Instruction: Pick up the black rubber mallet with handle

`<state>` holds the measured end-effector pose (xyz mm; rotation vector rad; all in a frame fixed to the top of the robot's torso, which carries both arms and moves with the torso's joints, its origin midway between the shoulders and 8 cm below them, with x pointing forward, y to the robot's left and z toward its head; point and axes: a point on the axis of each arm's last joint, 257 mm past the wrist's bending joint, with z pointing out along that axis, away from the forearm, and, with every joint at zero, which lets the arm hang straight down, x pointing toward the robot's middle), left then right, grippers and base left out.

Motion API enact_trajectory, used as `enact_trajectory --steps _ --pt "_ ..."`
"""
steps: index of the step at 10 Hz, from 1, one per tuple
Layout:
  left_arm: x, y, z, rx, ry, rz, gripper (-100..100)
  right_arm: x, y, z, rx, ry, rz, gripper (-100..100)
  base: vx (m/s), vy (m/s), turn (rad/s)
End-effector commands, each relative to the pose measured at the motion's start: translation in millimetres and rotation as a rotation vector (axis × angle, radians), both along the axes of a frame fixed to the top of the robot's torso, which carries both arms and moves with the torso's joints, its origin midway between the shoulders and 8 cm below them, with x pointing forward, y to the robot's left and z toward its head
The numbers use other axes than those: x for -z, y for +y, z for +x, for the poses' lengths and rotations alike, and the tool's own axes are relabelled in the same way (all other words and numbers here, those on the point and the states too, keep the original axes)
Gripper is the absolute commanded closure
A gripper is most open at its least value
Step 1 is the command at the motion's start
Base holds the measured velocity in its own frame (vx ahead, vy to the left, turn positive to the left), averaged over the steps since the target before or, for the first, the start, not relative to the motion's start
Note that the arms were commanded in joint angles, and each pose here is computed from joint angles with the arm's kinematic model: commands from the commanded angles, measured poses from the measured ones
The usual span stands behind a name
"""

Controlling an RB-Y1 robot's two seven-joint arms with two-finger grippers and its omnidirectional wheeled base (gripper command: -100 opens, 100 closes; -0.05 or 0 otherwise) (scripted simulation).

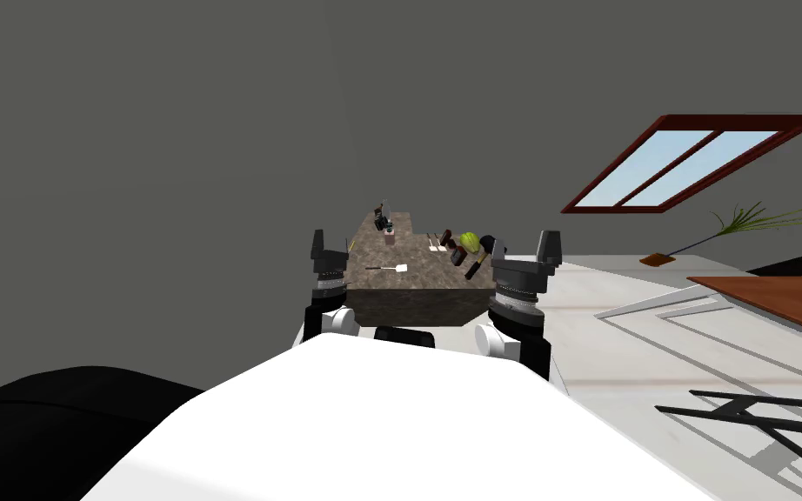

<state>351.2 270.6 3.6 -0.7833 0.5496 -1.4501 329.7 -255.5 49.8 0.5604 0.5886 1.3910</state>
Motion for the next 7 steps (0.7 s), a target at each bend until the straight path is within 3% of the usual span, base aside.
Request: enact_trajectory --steps 1,7 --pt "0.0 0.0 0.0 0.0 0.0 0.0 0 14.9 -8.8 10.7 -0.012 0.051 0.002 -100 0.005 0.031 -0.071" --pt "0.0 0.0 0.0 0.0 0.0 0.0 0 72.1 -49.2 47.6 -0.046 0.229 0.125 -100 -0.002 0.045 -0.055"
